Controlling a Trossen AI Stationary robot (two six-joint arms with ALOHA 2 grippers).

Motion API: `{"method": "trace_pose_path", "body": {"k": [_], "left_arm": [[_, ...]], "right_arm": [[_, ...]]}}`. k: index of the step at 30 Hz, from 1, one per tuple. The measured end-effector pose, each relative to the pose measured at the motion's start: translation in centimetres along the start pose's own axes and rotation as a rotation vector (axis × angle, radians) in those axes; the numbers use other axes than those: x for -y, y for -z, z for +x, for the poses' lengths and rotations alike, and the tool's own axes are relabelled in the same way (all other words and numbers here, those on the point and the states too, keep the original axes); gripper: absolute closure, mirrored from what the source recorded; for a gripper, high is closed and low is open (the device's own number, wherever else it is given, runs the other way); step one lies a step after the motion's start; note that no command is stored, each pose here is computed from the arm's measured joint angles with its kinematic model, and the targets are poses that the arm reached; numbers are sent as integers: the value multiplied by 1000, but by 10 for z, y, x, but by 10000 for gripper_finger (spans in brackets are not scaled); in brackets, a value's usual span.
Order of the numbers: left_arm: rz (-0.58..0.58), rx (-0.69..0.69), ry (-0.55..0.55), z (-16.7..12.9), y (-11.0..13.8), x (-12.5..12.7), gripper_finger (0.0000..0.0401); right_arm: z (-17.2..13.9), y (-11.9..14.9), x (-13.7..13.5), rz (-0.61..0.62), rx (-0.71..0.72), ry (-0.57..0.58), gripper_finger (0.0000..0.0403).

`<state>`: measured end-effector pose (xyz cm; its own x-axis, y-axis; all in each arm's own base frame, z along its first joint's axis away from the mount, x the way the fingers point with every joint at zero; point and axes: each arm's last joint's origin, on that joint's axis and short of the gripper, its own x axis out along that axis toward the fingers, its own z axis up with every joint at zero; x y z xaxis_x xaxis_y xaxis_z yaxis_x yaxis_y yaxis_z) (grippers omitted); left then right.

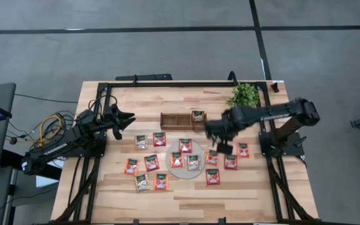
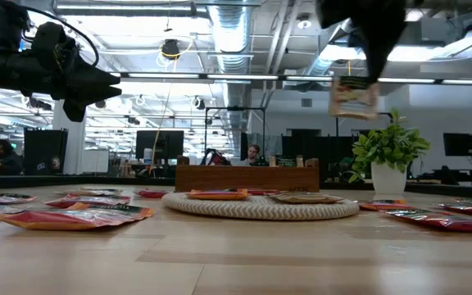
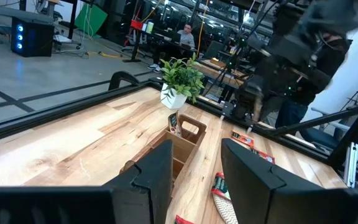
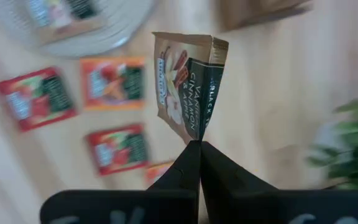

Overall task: Pick & Place Tea
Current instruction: Put the brown tea bag into the right section of the wooden organizer

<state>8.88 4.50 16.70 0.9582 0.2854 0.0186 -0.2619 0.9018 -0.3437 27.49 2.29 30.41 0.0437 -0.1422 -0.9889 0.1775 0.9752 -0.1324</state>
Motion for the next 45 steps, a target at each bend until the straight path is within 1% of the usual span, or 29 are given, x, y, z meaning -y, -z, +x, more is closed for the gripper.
{"method": "trace_pose_path", "body": {"k": [5,8,11,13,15,17,19,21,29,34,39,45], "left_arm": [[0,0,0,0,0,0,273],[0,0,0,0,0,0,273],[0,0,0,0,0,0,273],[0,0,0,0,0,0,273],[0,0,0,0,0,0,273],[1,0,0,0,0,0,273],[0,0,0,0,0,0,273],[-1,0,0,0,0,0,273],[0,0,0,0,0,0,273],[3,0,0,0,0,0,273],[5,0,0,0,0,0,273],[6,0,0,0,0,0,273]], "right_arm": [[-6,-12,37,-10,48,59,403],[-8,-18,54,-17,69,80,403],[-9,-23,66,-44,88,102,403],[-6,-32,70,-62,107,107,403],[0,-38,75,-93,69,121,403],[4,-48,76,-133,69,144,403],[14,-56,80,-173,24,159,403],[22,-68,81,-208,16,163,403],[43,-95,95,-256,-13,162,403],[62,-102,93,-284,-69,145,403],[77,-109,89,-294,-83,113,403],[81,-111,88,-295,-81,89,403]]}}
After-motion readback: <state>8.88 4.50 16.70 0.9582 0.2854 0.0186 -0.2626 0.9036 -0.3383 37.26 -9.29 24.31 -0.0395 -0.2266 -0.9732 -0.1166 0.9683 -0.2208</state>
